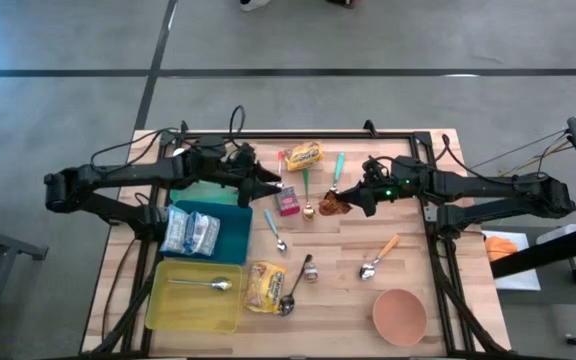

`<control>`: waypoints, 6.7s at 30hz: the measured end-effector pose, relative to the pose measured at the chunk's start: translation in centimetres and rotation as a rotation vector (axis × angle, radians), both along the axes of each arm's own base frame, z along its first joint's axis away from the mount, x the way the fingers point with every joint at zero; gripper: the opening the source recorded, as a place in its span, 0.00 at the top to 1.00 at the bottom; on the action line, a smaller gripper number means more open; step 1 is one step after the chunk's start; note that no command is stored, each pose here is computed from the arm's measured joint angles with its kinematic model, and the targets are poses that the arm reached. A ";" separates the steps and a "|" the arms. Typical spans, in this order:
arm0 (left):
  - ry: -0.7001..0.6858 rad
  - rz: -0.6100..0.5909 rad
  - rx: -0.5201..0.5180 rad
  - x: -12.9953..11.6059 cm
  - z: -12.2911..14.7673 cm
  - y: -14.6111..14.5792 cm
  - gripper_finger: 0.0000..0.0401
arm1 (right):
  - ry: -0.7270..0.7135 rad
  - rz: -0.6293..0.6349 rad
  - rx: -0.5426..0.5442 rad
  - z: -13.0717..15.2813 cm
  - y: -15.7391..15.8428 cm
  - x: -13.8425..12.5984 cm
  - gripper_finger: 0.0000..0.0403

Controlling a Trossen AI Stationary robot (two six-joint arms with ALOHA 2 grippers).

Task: Pick & Place Food Item
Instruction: Put the orange seasoning bag into the light blue bin

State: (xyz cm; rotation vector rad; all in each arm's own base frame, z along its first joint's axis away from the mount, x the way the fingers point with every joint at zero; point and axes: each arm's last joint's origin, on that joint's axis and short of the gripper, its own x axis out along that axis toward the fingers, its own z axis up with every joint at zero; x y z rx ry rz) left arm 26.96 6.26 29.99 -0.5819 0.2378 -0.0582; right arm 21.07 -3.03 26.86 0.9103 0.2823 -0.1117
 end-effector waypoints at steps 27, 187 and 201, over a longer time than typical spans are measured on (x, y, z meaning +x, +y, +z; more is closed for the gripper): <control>-0.041 0.003 0.085 0.1 0.3 -0.1 0.32 | -0.071 0.027 0.071 0.6 0.5 0.4 0.98; 0.241 1.619 0.152 -9.0 -18.3 2.8 1.00 | -0.362 0.223 -0.030 5.6 1.4 5.5 0.43; 0.231 1.669 0.155 -8.7 -19.7 3.1 1.00 | -0.359 0.223 -0.011 5.6 1.4 5.5 0.43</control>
